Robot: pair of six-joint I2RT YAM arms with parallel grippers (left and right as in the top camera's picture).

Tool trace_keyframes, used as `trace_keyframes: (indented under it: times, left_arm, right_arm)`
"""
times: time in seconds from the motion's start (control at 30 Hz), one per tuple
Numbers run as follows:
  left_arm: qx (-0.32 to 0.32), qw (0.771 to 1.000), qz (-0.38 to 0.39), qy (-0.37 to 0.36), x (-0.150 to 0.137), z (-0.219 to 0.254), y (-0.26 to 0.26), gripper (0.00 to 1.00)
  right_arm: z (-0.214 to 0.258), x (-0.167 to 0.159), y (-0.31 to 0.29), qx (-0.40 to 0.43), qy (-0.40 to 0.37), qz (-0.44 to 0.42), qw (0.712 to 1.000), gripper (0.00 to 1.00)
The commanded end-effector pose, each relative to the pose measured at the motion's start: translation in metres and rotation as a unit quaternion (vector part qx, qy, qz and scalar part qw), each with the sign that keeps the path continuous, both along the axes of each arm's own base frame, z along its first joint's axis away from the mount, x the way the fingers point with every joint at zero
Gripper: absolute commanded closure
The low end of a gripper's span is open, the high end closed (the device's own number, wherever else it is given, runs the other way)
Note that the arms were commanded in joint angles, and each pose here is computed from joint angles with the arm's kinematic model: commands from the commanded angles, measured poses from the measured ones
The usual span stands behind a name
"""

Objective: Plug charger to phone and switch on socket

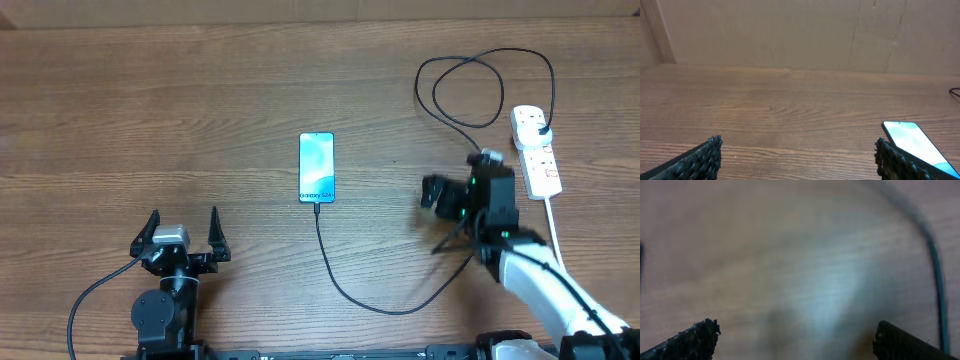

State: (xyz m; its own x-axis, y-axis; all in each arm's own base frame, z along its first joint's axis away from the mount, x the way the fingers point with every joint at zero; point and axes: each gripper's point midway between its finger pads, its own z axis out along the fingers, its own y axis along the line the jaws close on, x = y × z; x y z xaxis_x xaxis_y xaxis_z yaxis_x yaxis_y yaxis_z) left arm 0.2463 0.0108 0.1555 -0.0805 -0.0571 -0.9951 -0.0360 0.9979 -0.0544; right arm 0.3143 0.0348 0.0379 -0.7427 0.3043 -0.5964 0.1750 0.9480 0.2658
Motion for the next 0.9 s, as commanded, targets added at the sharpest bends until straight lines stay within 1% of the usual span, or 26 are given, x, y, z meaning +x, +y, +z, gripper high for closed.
trace_keyframes:
  times: [0.0,0.03,0.1,0.2,0.27,0.47,0.7,0.87]
  left_arm:
    - [0.008,1.0,-0.001,-0.001,0.0,0.0,-0.001,0.0]
    - [0.008,1.0,-0.001,-0.001,0.0,0.0,-0.001,0.0]
    - [0.008,1.0,-0.001,-0.001,0.0,0.0,-0.001,0.0]
    - [0.008,1.0,-0.001,-0.001,0.0,0.0,-0.001,0.0]
    - [0.008,1.0,-0.001,-0.001,0.0,0.0,-0.001,0.0]
    - [0.008,1.0,-0.001,-0.001,0.0,0.0,-0.001,0.0]
    - [0.008,1.0,-0.001,-0.001,0.0,0.0,-0.001,0.0]
    - [0.008,1.0,-0.001,-0.001,0.0,0.0,-0.001,0.0]
  right_arm:
    - [-0.015,-0.024,0.007,0.018,0.014,0.017,1.0,0.0]
    - [-0.021,-0.033,0.005,0.018,0.024,0.016,0.999,0.0]
    - [-0.022,-0.037,0.005,0.018,0.026,0.016,0.999,0.0]
    - [-0.02,-0.036,0.003,0.015,-0.001,0.013,1.0,0.0]
    - [-0.024,-0.041,0.002,0.016,-0.015,0.013,1.0,0.0]
    - [-0.038,-0.058,0.003,0.02,-0.021,0.016,0.999,0.0]
    - [-0.04,-0.075,0.013,0.049,-0.056,0.04,0.996,0.0]
    - [-0.029,-0.071,0.01,0.042,-0.079,0.035,0.995,0.0]
